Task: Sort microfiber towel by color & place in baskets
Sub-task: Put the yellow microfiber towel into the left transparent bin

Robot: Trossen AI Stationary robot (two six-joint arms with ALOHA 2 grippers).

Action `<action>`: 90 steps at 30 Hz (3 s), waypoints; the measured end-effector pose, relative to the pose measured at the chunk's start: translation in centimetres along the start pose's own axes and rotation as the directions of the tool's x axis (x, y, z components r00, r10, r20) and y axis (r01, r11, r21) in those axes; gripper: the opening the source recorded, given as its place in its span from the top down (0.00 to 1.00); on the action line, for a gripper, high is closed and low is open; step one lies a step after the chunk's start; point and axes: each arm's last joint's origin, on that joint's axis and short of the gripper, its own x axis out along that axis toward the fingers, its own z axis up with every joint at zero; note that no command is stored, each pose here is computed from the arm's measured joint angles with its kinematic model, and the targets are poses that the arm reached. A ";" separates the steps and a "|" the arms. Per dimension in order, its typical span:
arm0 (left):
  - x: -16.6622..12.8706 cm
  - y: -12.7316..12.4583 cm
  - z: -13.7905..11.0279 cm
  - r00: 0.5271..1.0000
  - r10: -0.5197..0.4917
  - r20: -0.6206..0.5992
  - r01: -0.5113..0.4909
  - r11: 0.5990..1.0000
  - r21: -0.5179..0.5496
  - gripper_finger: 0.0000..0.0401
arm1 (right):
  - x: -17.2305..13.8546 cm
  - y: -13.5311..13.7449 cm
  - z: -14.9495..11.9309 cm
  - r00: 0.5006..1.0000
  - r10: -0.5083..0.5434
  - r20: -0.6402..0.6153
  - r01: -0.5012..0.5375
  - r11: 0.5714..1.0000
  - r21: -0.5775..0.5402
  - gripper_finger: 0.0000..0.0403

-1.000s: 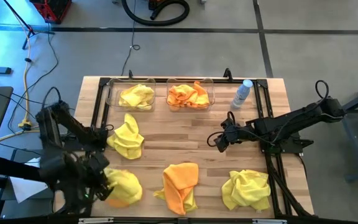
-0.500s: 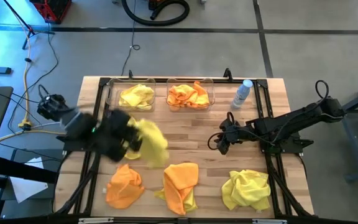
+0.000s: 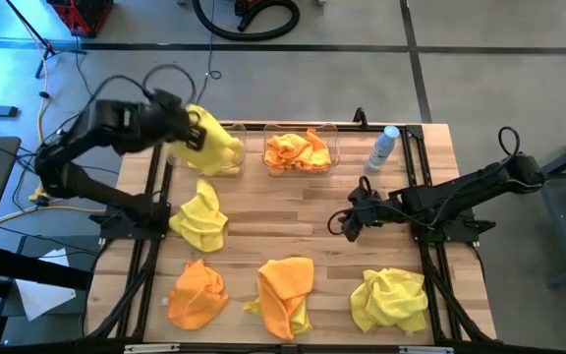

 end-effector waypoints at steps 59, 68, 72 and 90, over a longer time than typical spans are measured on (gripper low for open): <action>17.4 1.7 -5.8 0.921 0.056 -0.386 0.054 0.962 0.268 1.00 | 0.0 -0.3 0.3 0.989 -0.097 0.115 0.066 0.966 0.249 0.63; 17.4 1.7 -5.7 0.925 0.052 -0.377 0.054 0.963 0.264 1.00 | 0.0 -0.3 0.3 0.989 -0.097 0.115 0.066 0.966 0.249 0.63; 17.4 1.7 -5.7 0.925 0.052 -0.377 0.052 0.964 0.261 1.00 | 0.0 -0.3 0.3 0.989 -0.097 0.115 0.066 0.966 0.249 0.63; 21.4 0.0 -6.3 0.877 0.050 -0.478 0.052 0.979 0.197 0.84 | 0.0 -0.3 0.4 0.986 -0.108 0.127 0.077 0.972 0.224 0.63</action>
